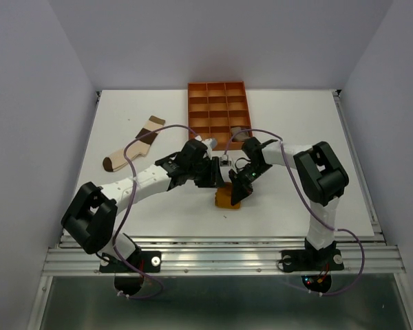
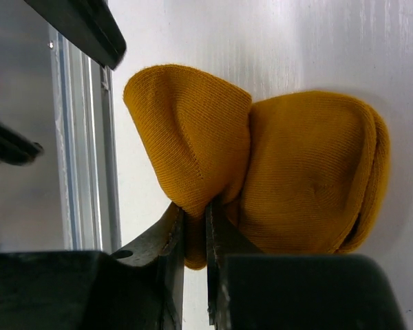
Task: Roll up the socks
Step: Roll the sock at the center of the board.
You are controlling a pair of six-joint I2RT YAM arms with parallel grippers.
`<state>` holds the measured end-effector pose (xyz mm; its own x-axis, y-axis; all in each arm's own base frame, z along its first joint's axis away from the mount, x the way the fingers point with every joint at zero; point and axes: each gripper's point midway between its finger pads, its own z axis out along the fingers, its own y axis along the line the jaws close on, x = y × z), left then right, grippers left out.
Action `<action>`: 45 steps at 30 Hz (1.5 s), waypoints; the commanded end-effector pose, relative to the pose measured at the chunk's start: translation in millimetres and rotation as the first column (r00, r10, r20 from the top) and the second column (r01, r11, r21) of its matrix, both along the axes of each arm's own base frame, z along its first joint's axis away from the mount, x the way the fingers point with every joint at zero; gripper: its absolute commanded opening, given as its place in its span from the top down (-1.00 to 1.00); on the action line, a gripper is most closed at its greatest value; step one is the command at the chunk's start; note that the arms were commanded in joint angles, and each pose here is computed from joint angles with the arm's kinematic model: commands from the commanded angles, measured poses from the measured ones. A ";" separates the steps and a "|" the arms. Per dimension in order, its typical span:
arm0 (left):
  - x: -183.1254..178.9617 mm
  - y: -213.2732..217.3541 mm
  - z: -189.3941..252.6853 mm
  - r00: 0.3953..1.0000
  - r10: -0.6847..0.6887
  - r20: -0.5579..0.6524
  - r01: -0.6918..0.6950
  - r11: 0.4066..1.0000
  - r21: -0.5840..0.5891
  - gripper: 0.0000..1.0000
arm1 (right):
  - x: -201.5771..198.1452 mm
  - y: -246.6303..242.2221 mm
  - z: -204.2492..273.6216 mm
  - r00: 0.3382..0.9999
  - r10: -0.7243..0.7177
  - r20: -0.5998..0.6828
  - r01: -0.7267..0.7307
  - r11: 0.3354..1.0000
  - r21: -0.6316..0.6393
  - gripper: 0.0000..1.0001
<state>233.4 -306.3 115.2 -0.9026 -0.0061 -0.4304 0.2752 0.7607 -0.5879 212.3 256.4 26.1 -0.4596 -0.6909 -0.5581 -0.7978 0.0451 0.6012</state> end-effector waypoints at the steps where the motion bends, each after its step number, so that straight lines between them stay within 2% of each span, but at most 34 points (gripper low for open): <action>1: -5.2 -1.0 -11.3 0.999 -0.048 0.010 0.048 0.999 0.003 0.10 | 5.6 -18.0 -36.4 1.000 -0.021 0.013 0.023 0.990 -0.137 0.99; 10: -28.6 12.4 -36.3 0.997 0.005 -0.075 -0.001 0.999 0.051 0.11 | -0.9 -16.2 -37.0 0.999 -0.034 -0.024 0.030 0.992 -0.124 0.99; 15: -38.4 8.7 -39.8 0.995 -0.008 -0.104 0.009 1.000 0.006 0.10 | 1.1 -14.5 -35.8 0.999 -0.041 -0.017 0.038 0.992 -0.117 0.99; 27: -20.8 -7.7 -64.4 0.993 -0.005 -0.122 0.005 1.000 -0.001 0.17 | -6.0 -16.4 -30.2 1.000 0.000 -0.013 -0.001 0.996 -0.088 0.99; 31: -21.5 -11.3 -71.5 0.988 -0.015 -0.153 0.015 1.000 -0.004 0.37 | -6.7 -17.3 -31.0 1.000 0.005 -0.006 -0.005 0.996 -0.087 0.99; 34: -23.5 -12.7 -75.2 0.982 -0.029 -0.184 0.027 1.000 -0.012 0.65 | -6.8 -17.8 -31.5 1.000 0.004 -0.005 -0.004 0.996 -0.090 0.99; 35: -23.0 -13.0 -76.5 0.981 -0.028 -0.192 0.025 1.000 -0.014 0.87 | -6.5 -17.7 -31.5 1.000 0.005 -0.001 -0.005 0.996 -0.088 0.97; 36: -24.6 -13.6 -77.2 0.978 -0.030 -0.204 0.027 0.999 -0.020 1.00 | -5.6 -17.9 -31.7 1.000 0.003 0.003 -0.003 0.996 -0.091 0.95; 41: -23.8 -10.4 -83.2 0.968 -0.004 -0.249 0.009 1.000 0.019 1.00 | 4.8 -16.2 -30.2 0.999 -0.015 0.041 0.019 0.994 -0.105 0.64; 42: -27.0 -6.4 -92.4 0.959 0.006 -0.282 0.010 0.998 0.057 1.00 | 7.0 -15.3 -28.2 0.999 -0.017 0.049 0.022 0.995 -0.102 0.39; 45: -26.3 -4.6 -98.3 0.948 0.017 -0.317 0.018 0.994 0.109 1.00 | 14.5 -12.1 -20.8 0.996 -0.005 0.086 0.013 0.996 -0.084 -0.09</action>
<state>207.5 -314.3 34.1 -0.9867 0.0128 -0.1622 0.1119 0.7772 -0.6193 207.1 254.6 27.2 -0.5352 -0.6627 -0.5238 -0.7454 0.0788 0.6620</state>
